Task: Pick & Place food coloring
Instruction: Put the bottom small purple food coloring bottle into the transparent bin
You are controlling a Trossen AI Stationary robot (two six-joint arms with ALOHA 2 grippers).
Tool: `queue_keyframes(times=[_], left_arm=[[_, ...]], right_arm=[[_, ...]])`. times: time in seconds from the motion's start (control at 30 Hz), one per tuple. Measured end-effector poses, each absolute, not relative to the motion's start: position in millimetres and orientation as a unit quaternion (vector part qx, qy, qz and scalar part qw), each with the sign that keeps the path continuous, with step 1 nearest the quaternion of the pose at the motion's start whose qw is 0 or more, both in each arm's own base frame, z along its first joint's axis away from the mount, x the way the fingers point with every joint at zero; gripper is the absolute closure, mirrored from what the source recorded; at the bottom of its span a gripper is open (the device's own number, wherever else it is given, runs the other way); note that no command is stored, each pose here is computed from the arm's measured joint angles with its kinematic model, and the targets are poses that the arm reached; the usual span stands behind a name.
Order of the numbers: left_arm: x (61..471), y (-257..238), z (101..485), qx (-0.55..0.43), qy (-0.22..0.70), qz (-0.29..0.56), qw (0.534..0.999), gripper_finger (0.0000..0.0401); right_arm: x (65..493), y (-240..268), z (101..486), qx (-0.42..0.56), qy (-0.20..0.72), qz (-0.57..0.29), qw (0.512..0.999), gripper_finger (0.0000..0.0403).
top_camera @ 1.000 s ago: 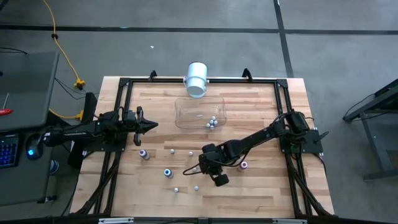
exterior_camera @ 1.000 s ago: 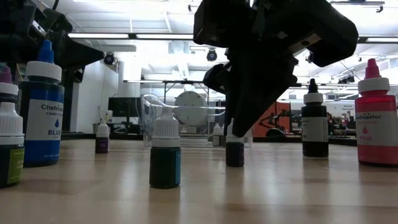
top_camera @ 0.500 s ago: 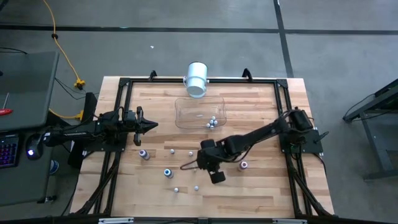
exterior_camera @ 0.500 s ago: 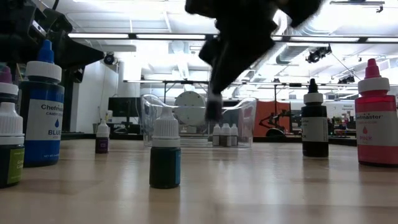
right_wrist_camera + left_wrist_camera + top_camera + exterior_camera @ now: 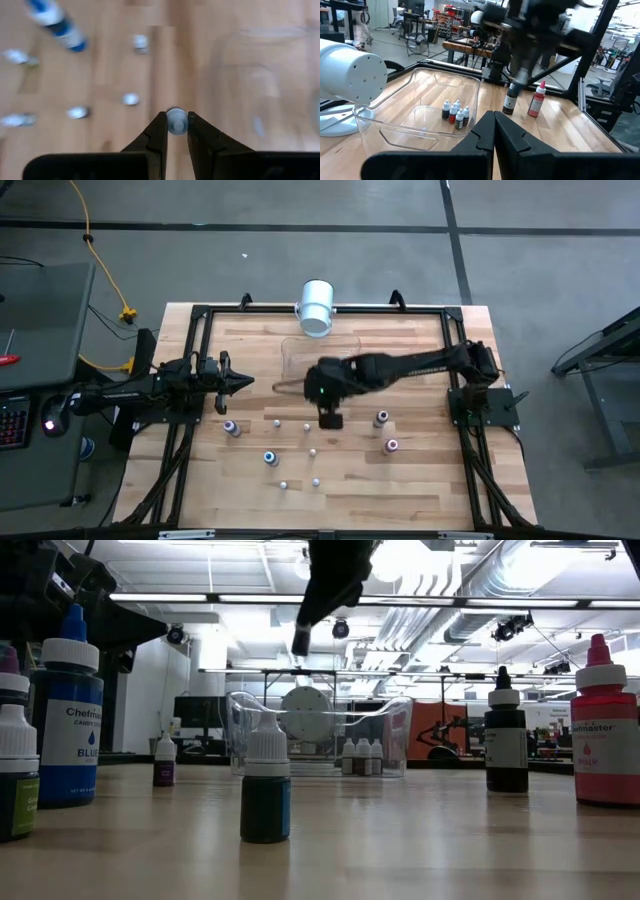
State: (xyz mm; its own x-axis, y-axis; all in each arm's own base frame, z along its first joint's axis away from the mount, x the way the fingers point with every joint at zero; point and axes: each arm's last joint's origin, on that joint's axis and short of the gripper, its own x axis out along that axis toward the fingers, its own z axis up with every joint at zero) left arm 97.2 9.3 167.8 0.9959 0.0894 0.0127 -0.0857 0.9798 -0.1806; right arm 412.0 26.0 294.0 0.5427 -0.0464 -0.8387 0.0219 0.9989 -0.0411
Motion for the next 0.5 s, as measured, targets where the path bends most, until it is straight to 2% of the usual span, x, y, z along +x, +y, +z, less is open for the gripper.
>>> queue_keyframes(times=[0.27,0.5], left_arm=[[97,9,168,-0.090,-0.010,0.044,0.995,0.0400],[97,9,168,-0.090,-0.010,0.044,0.995,0.0400]], right_arm=[[407,-39,292,0.055,0.488,-0.156,0.857,0.0357],[395,-79,266,0.112,0.512,-0.218,0.823,0.0357]])
